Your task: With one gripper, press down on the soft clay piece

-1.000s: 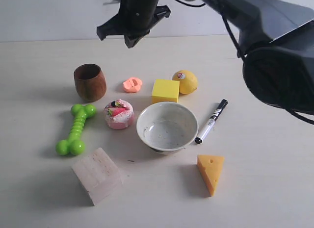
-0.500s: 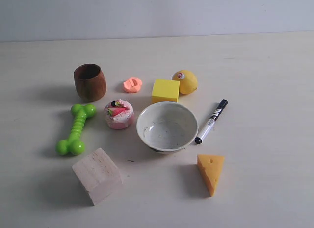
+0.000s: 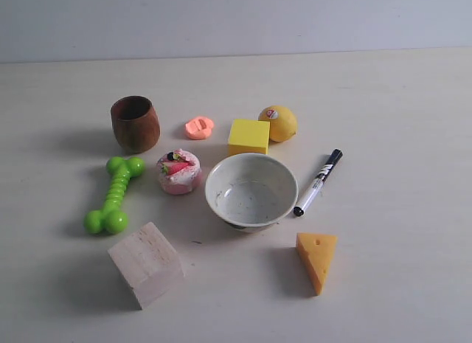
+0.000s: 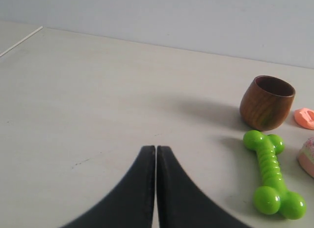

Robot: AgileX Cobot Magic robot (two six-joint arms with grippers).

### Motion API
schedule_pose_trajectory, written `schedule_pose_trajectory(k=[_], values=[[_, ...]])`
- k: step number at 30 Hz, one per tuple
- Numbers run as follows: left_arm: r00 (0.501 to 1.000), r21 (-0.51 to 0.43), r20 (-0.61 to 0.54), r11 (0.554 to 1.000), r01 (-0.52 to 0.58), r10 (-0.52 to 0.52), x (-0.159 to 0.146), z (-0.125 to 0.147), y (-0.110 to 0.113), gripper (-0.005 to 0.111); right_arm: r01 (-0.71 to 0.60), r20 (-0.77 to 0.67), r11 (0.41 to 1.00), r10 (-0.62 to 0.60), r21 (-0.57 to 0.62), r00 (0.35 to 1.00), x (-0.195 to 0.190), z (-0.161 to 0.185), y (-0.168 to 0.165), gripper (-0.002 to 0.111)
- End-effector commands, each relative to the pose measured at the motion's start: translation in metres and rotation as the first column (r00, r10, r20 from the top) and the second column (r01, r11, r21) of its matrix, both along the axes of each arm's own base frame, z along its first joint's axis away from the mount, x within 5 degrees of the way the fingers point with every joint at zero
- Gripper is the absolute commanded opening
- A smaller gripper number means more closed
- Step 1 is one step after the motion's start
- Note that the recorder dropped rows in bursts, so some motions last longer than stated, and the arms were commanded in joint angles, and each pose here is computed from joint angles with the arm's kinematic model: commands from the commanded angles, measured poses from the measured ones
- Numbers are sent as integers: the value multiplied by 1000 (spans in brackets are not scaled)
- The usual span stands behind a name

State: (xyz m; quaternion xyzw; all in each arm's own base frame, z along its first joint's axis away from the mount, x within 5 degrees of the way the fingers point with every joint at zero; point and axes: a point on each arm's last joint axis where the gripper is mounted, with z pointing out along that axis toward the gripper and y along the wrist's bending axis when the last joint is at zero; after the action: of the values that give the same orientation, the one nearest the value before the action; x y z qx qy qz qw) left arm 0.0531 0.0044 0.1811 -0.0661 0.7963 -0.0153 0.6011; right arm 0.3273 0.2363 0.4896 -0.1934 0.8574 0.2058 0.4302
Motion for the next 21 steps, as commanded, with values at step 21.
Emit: schedule_pose_trajectory(k=[21], values=[[993, -1, 7, 993, -115, 115, -1, 0, 6, 4, 9, 156, 998, -1, -54, 988, -29, 38, -28, 0]])
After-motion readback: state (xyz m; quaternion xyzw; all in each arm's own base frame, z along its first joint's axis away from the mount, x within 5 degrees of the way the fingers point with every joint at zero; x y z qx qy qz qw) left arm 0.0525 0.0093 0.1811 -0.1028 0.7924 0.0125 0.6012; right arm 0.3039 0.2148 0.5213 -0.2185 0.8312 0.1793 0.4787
